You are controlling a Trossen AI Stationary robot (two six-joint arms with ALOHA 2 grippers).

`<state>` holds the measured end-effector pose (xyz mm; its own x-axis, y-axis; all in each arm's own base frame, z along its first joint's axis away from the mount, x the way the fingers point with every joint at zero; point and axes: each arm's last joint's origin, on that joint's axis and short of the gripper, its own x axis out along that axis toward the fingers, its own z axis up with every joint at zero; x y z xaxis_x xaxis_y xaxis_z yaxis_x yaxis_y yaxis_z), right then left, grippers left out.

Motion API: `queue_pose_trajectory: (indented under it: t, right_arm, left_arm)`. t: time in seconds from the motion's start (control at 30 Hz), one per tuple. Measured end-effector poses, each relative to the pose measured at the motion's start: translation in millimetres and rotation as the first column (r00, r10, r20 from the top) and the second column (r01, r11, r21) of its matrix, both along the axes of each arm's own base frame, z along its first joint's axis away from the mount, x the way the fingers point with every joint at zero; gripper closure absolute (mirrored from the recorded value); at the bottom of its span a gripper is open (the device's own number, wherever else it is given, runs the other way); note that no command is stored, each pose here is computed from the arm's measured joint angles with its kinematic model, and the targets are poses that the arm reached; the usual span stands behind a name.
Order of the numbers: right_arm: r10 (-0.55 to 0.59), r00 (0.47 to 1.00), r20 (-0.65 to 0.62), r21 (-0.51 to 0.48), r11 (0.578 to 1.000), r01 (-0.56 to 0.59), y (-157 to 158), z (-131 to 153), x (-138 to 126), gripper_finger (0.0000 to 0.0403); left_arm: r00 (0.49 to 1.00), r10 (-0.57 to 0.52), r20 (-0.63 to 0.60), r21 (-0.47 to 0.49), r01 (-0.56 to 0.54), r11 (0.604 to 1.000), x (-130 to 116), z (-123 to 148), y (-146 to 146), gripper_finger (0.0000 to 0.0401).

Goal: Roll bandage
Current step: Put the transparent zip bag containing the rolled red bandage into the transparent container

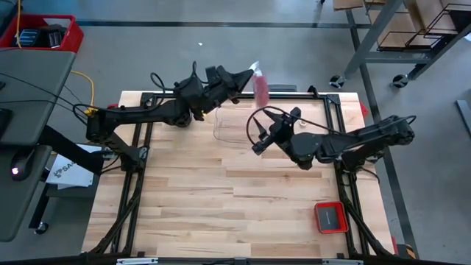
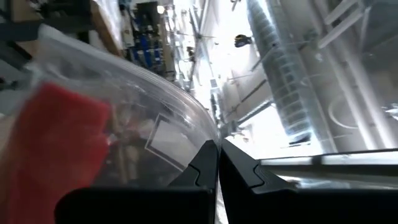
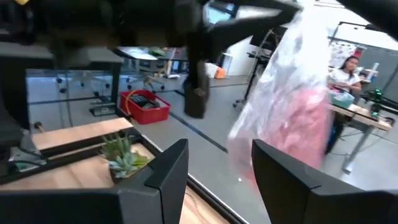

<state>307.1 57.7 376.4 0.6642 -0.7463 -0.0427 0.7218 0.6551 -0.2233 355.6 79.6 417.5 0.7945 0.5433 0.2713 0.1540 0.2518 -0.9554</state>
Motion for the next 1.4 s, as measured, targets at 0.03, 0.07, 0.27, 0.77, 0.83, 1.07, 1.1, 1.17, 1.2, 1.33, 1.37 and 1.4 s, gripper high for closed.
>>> queue_pose_trajectory:
  t: [0.03,0.07,0.27,0.77,0.83,1.07,1.1,1.17,1.2,1.33,1.37,1.4]
  right_arm:
    - [0.005,1.0,0.0,0.0,1.0,-0.005,0.6,-1.4,1.9,0.0236]
    - [0.005,1.0,0.001,0.001,1.0,-0.005,1.1,-2.8,3.9,0.0236]
    - [-0.023,1.0,-0.008,-0.017,1.0,0.023,3.4,-10.7,13.9,0.0236]
    - [-0.063,0.998,0.018,-0.096,0.993,0.065,3.1,2.1,15.4,0.0236]
    - [-0.066,0.998,0.02,-0.096,0.993,0.067,2.7,2.3,15.4,0.0236]
    - [-0.068,0.996,0.054,-0.084,0.994,0.073,2.5,5.2,15.0,0.0236]
    - [-0.068,0.996,0.055,-0.083,0.994,0.073,2.5,5.3,15.0,0.0236]
    - [-0.069,0.996,0.061,-0.081,0.994,0.074,2.5,5.8,14.9,0.0236]
    - [-0.07,0.996,0.062,-0.08,0.994,0.075,2.5,5.9,14.9,0.0238]
    - [-0.101,0.993,0.065,-0.074,0.992,0.106,1.9,6.1,14.1,0.0271]
    - [-0.115,0.991,0.072,-0.069,0.99,0.12,1.7,6.7,13.7,0.0286]
    - [-0.126,0.989,0.074,-0.066,0.989,0.131,1.4,6.9,13.4,0.0303]
  left_arm:
    - [1.0,-0.006,0.009,0.002,0.006,1.0,-0.2,0.8,-0.3,0.0401]
    - [1.0,-0.01,0.02,0.006,0.01,1.0,-0.5,1.9,-0.5,0.0401]
    - [0.999,-0.024,0.035,0.001,0.024,1.0,-0.1,2.9,-3.8,0.0401]
    - [0.989,-0.09,0.114,-0.032,0.095,0.995,-0.1,6.9,-9.4,0.0401]
    - [0.987,-0.102,0.121,-0.044,0.107,0.993,0.4,6.8,-11.1,0.0401]
    - [0.986,-0.114,0.124,-0.05,0.121,0.991,1.1,6.7,-14.7,0.0401]
    - [0.986,-0.114,0.125,-0.05,0.121,0.991,1.1,6.7,-14.7,0.0401]
    - [0.986,-0.114,0.125,-0.049,0.121,0.991,1.0,6.8,-14.7,0.0401]
    - [0.986,-0.114,0.125,-0.05,0.121,0.991,1.0,6.8,-14.7,0.0401]
    - [0.985,-0.116,0.124,-0.05,0.123,0.991,1.3,6.6,-15.7,0.0401]
    - [0.985,-0.117,0.124,-0.049,0.124,0.991,1.3,6.6,-15.8,0.0401]
    - [0.985,-0.117,0.123,-0.05,0.124,0.991,1.3,6.5,-15.9,0.0401]
